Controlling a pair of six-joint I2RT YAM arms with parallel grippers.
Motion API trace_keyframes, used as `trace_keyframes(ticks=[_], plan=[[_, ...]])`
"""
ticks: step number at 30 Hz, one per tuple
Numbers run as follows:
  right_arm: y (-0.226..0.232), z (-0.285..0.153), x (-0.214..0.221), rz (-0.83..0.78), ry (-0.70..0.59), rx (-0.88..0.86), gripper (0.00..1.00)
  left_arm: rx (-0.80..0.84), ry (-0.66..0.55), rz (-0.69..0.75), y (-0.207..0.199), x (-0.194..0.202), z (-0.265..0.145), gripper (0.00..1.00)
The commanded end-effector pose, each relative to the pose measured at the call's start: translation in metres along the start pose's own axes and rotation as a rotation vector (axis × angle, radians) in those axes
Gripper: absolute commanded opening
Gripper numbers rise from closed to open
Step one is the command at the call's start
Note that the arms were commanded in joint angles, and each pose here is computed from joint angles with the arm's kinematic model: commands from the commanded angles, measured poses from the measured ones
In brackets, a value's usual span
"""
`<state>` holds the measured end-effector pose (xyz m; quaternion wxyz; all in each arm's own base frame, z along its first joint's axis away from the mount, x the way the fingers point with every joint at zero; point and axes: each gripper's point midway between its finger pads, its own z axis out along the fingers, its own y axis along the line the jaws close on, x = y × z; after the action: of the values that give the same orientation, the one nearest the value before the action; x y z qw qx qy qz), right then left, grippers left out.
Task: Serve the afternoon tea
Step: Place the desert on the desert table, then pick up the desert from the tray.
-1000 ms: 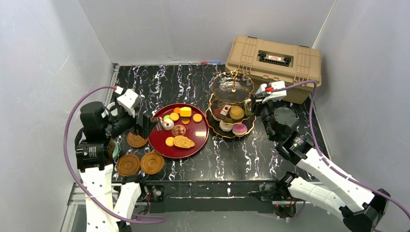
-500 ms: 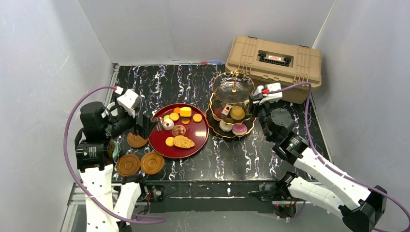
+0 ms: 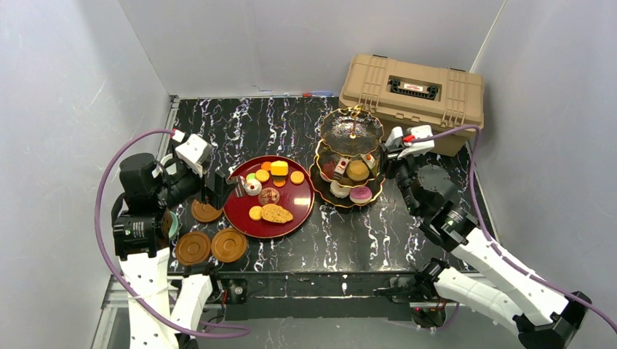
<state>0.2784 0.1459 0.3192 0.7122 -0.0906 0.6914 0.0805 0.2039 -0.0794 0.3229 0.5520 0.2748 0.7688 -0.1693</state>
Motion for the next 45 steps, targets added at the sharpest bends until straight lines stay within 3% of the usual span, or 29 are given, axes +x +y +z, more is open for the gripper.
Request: trace_keyframes(ticks=[1, 8, 14, 19, 29, 35, 45], plan=[[-0.005, -0.017, -0.056, 0.087, -0.112, -0.037, 0.41, 0.007, -0.023, 0.016, -0.005, -0.010, -0.006, 0.93], [0.007, -0.037, -0.071, 0.130, -0.084, -0.150, 0.40, 0.013, -0.020, 0.014, -0.005, -0.010, -0.005, 0.93], [0.036, -0.041, -0.072, 0.197, -0.052, -0.298, 0.20, 0.012, -0.019, 0.008, -0.006, -0.008, -0.005, 0.93], [0.066, -0.033, -0.061, 0.238, -0.013, -0.409, 0.13, -0.003, -0.005, -0.015, -0.002, -0.005, -0.003, 0.93], [0.131, -0.009, -0.067, 0.263, -0.008, -0.576, 0.10, -0.019, 0.020, -0.067, 0.005, -0.002, 0.002, 0.93], [0.214, 0.007, -0.062, 0.192, 0.049, -0.667, 0.11, -0.086, 0.050, -0.143, 0.019, 0.003, 0.007, 0.94], [0.305, 0.065, -0.006, 0.157, 0.099, -0.699, 0.16, -0.366, 0.284, -0.304, 0.087, 0.043, 0.017, 0.97]])
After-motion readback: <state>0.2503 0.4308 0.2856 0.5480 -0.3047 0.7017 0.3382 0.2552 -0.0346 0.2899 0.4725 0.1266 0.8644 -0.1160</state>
